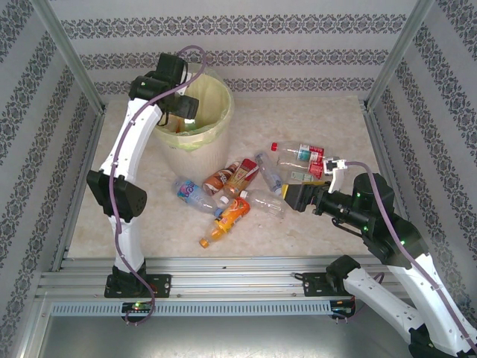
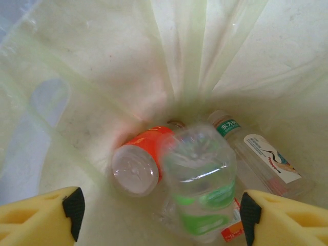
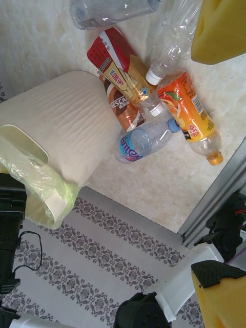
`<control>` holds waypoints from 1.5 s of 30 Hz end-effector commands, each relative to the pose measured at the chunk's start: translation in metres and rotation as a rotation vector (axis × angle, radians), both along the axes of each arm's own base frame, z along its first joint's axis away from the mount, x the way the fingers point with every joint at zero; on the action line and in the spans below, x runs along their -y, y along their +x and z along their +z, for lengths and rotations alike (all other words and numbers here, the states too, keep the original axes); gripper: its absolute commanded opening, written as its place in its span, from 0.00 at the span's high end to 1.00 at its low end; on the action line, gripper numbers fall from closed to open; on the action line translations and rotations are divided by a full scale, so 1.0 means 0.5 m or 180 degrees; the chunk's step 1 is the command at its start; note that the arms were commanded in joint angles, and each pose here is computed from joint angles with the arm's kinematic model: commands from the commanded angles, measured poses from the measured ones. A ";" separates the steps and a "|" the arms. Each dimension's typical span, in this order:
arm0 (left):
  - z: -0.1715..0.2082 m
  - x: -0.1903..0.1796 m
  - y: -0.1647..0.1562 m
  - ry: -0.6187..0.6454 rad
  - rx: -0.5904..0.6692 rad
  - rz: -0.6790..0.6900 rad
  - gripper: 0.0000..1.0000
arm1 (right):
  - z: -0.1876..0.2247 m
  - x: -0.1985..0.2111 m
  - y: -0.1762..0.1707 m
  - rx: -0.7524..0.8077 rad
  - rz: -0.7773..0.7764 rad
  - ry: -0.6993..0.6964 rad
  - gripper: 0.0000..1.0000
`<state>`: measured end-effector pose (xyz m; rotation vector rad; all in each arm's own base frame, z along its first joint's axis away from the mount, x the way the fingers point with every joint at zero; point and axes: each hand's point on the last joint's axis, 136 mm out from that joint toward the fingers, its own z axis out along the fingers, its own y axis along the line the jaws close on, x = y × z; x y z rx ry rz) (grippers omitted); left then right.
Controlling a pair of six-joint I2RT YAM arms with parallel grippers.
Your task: Put the plastic bottles in the bin
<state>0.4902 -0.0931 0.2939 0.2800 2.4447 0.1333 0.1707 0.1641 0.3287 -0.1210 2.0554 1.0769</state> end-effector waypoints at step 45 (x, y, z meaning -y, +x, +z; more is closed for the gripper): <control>0.064 0.248 -0.521 -0.2572 0.0146 -0.1324 0.00 | -0.335 -0.029 0.098 -0.0983 0.0440 -0.2559 0.02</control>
